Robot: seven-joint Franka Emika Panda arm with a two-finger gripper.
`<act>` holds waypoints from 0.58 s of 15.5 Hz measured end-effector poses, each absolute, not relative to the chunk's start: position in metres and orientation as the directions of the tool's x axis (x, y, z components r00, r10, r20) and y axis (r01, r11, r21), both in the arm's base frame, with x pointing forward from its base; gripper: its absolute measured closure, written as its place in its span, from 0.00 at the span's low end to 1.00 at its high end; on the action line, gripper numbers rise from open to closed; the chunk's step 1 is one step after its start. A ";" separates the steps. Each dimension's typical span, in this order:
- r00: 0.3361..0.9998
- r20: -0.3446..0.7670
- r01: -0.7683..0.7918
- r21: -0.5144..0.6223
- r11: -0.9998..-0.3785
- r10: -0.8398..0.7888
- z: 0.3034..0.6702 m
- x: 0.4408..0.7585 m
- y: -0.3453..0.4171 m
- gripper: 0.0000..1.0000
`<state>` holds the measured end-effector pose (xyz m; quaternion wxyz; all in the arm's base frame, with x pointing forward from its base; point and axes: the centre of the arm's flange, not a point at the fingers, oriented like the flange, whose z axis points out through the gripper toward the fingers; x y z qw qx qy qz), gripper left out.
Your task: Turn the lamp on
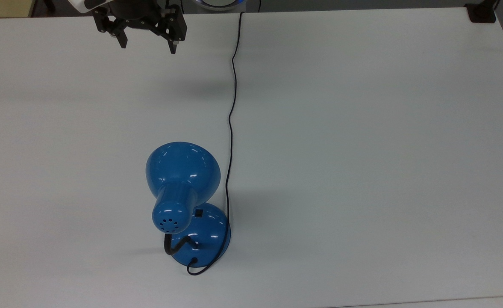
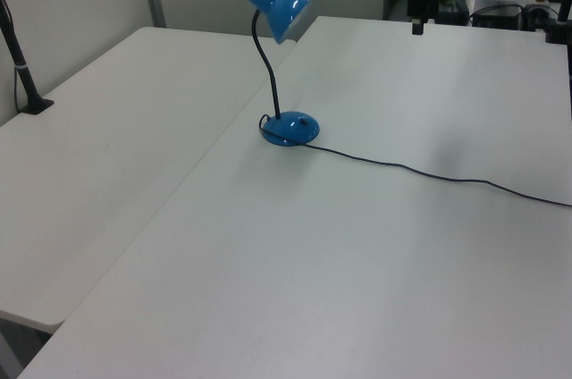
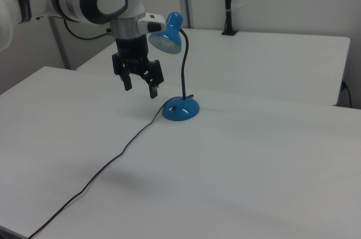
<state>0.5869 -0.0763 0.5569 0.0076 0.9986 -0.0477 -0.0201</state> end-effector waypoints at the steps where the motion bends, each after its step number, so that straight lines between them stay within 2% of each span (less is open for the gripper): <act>1: 0.995 -0.031 -0.095 0.018 -0.995 -0.095 0.558 0.588 -0.076 0.01; 2: 0.995 -0.023 -0.095 0.018 -0.995 -0.095 0.559 0.589 -0.076 0.07; 4: 0.996 -0.002 -0.089 0.020 -0.996 -0.089 0.560 0.592 -0.077 0.10; 8: 0.994 0.088 -0.068 0.005 -0.998 -0.067 0.543 0.617 -0.071 0.56; 9: 0.992 0.112 -0.066 0.000 -0.998 -0.065 0.534 0.626 -0.068 0.64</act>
